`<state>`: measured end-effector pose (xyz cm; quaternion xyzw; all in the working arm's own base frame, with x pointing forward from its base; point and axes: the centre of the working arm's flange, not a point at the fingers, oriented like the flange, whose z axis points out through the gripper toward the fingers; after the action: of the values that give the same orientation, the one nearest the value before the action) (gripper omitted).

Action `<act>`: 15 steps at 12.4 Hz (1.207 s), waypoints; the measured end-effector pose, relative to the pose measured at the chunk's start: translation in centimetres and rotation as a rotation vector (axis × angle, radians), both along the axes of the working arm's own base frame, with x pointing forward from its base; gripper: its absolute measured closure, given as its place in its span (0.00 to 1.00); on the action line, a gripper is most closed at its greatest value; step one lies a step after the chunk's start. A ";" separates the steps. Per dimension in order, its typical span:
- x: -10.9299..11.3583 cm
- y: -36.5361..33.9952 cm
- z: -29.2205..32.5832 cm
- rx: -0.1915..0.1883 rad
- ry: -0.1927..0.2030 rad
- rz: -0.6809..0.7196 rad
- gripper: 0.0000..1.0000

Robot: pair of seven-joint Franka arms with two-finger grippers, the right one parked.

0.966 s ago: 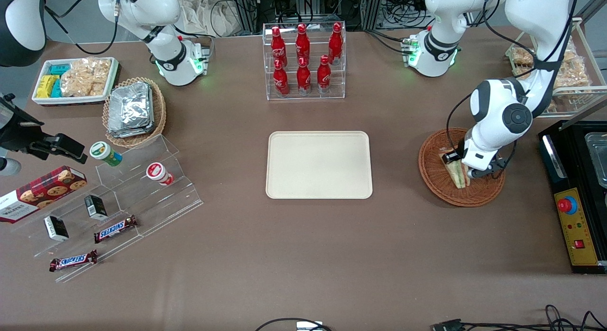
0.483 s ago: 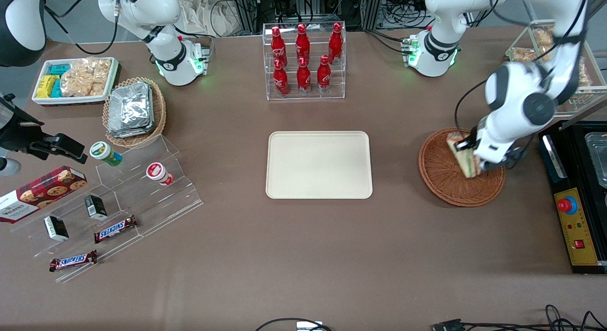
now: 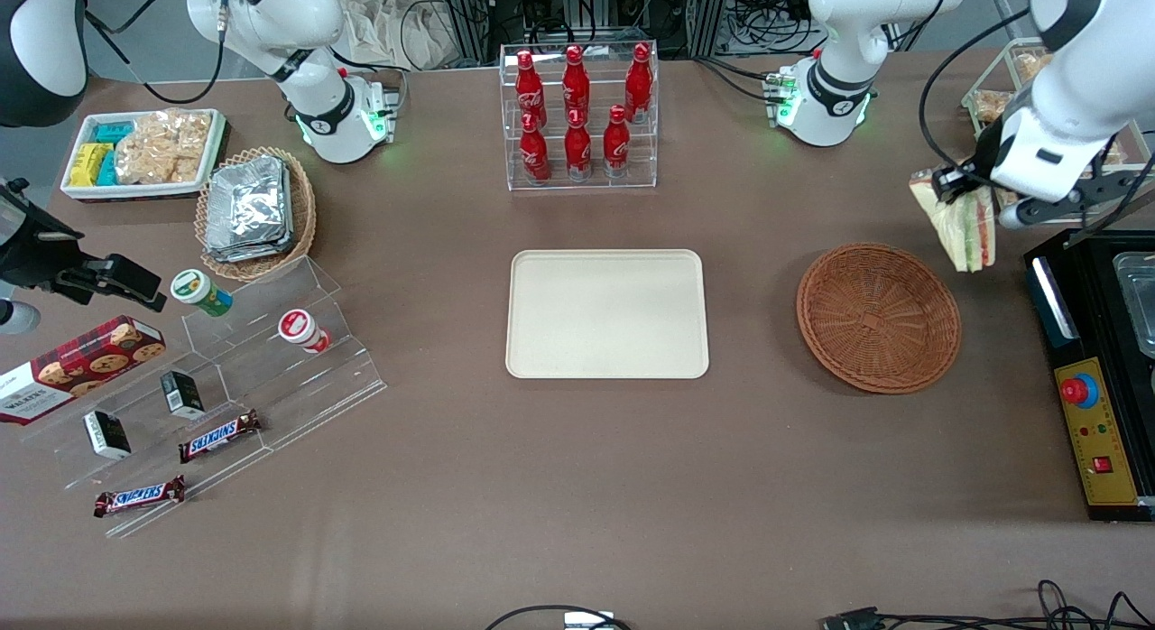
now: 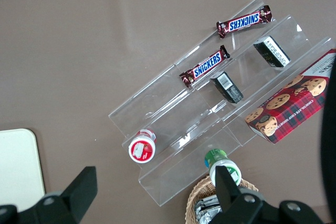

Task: Place sandwich from basket to tray
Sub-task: 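Lift the sandwich out of the basket and carry it over the tray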

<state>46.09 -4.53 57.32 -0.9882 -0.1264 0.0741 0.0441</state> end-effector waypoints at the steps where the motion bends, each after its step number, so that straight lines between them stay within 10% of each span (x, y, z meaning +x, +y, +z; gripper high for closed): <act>1: 0.3 -1.3 1.0 -0.005 -0.001 -0.024 0.81; 9: -0.1 -29.1 0.3 -0.043 0.010 -0.084 0.81; 15: -1.3 -34.3 -10.6 0.049 0.051 -0.233 0.81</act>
<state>44.83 -38.87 46.75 -0.9927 -0.0113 0.0903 0.0796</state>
